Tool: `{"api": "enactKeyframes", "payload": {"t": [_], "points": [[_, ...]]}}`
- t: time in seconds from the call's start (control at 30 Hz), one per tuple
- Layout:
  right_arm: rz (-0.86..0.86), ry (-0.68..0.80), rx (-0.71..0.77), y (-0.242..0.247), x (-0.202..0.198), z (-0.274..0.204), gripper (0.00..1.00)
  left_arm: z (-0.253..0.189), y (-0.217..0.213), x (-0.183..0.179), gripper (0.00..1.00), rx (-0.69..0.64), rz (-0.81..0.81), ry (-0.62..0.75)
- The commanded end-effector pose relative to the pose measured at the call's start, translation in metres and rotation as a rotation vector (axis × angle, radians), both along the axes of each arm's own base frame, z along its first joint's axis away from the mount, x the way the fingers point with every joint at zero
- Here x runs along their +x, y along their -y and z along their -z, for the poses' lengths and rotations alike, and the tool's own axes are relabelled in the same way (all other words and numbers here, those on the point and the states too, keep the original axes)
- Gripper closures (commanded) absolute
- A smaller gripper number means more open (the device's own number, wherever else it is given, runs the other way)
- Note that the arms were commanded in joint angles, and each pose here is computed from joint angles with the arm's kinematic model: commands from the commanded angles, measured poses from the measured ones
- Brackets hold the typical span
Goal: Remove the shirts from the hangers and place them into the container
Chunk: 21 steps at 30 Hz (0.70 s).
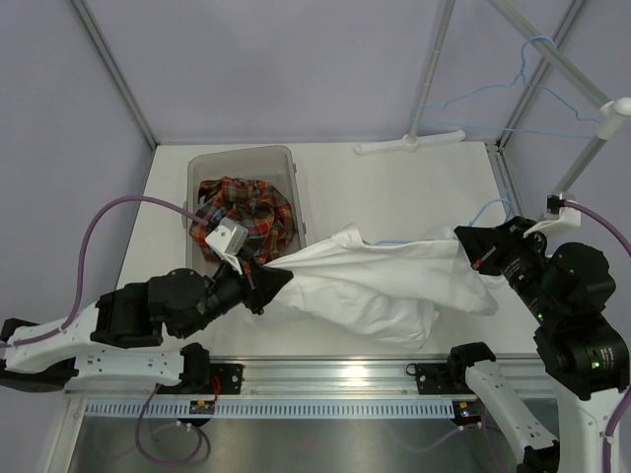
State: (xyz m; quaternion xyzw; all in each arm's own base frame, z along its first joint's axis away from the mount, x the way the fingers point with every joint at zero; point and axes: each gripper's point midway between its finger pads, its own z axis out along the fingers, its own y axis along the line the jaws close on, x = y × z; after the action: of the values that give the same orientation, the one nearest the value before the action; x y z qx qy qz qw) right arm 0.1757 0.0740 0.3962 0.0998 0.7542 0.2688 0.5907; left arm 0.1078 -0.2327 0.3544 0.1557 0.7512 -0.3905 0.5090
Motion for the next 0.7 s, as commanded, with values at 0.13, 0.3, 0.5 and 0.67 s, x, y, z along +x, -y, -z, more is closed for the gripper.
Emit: {"api": "enactKeyframes", "payload": {"t": [0.13, 0.3, 0.5, 0.67], "points": [[0.498, -0.048, -0.003, 0.081, 0.015, 0.016, 1.00, -0.015, -0.054, 0.020, 1.00, -0.094, -0.184, 0.014], [0.548, -0.046, 0.031, 0.088, 0.014, 0.015, 1.00, -0.011, -0.064, 0.021, 1.00, -0.085, -0.203, 0.012], [0.491, -0.002, 0.064, 0.078, 0.014, 0.006, 1.00, -0.005, -0.063, 0.022, 1.00, -0.064, -0.207, 0.011], [0.128, 0.082, 0.041, 0.016, 0.027, -0.011, 1.00, -0.013, -0.020, 0.007, 0.91, -0.034, -0.046, 0.051]]}}
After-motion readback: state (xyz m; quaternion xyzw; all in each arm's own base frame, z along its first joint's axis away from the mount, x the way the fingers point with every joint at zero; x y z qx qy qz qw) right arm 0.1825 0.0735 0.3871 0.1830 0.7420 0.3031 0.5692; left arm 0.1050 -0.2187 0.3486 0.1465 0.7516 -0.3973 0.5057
